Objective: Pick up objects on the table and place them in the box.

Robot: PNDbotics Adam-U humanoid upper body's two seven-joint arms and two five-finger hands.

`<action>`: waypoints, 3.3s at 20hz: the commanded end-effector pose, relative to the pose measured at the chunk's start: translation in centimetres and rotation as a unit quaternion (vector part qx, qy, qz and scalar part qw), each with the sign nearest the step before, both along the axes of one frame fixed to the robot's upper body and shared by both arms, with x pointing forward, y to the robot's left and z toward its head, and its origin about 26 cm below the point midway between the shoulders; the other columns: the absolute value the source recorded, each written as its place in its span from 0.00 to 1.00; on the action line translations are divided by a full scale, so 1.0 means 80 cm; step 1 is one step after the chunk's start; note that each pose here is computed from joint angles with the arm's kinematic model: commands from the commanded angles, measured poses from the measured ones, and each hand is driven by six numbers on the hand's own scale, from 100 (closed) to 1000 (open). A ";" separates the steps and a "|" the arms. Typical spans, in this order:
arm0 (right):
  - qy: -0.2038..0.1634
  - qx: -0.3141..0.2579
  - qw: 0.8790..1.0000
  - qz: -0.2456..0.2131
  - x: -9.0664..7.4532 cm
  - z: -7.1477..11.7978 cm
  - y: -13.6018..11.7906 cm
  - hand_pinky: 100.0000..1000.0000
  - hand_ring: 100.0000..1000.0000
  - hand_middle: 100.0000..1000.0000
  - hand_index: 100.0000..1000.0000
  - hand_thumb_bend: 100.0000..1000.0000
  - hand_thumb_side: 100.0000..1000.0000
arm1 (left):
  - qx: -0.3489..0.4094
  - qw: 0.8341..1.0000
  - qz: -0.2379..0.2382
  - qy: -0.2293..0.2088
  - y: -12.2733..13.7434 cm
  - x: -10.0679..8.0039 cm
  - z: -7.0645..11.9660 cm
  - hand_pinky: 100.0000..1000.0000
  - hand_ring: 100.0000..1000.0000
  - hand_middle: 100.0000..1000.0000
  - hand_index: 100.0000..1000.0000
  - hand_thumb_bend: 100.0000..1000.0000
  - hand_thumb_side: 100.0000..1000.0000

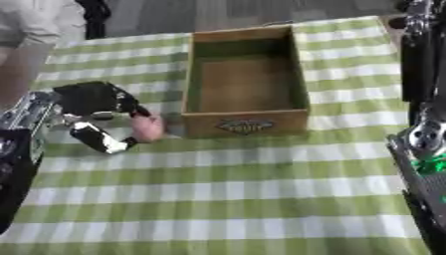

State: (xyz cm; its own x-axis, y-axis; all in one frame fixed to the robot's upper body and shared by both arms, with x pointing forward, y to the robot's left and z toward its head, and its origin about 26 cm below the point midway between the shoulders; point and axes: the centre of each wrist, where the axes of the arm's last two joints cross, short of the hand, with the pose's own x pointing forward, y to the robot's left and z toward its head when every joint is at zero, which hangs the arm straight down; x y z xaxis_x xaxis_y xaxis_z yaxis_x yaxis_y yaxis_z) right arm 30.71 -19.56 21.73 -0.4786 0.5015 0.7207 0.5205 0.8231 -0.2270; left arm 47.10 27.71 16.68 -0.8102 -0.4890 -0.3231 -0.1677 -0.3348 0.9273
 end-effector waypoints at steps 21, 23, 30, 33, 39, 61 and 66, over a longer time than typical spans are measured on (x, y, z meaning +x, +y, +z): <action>-0.012 -0.001 1.000 0.008 -0.004 0.011 0.001 0.84 0.64 0.64 0.85 0.00 1.00 | -0.014 0.997 0.019 -0.073 -0.005 0.006 0.009 0.49 0.57 0.50 0.80 0.20 0.66; -0.012 -0.002 1.000 0.008 -0.004 0.011 0.001 0.84 0.64 0.64 0.85 0.00 1.00 | -0.019 0.996 0.020 -0.080 -0.006 0.006 0.007 0.47 0.55 0.48 0.77 0.16 0.61; -0.012 -0.002 1.000 0.009 -0.004 0.012 0.001 0.84 0.64 0.64 0.85 0.00 1.00 | -0.041 0.995 0.019 -0.088 -0.007 0.008 -0.002 0.41 0.50 0.44 0.69 0.02 0.44; -0.012 -0.002 1.000 0.009 -0.004 0.012 0.001 0.84 0.64 0.64 0.85 0.00 1.00 | -0.044 0.995 0.019 -0.089 -0.008 0.008 -0.005 0.38 0.48 0.42 0.66 0.04 0.40; -0.012 -0.001 1.000 0.009 -0.004 0.011 0.001 0.84 0.64 0.64 0.85 0.00 1.00 | -0.064 0.993 0.024 -0.095 -0.006 0.008 -0.010 0.31 0.44 0.40 0.56 0.00 0.12; -0.006 0.003 1.000 0.008 -0.004 0.008 0.003 0.84 0.64 0.64 0.84 0.00 1.00 | -0.156 0.983 0.024 -0.097 0.010 0.004 0.017 0.18 0.36 0.34 0.53 0.00 0.12; -0.006 0.005 1.000 0.009 -0.005 0.007 0.004 0.84 0.64 0.64 0.84 0.00 1.00 | -0.188 0.974 0.025 -0.123 0.014 0.002 0.050 0.17 0.34 0.33 0.51 0.00 0.15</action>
State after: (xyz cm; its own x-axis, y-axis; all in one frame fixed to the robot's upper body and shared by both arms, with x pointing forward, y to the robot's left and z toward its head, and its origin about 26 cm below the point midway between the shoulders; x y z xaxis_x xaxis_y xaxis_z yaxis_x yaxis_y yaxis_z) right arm 30.67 -19.27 21.63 -0.4737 0.4875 0.7335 0.5026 0.8335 -0.2294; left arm 47.38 27.61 18.03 -0.7312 -0.6322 -0.2563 -0.3380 0.0094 0.9411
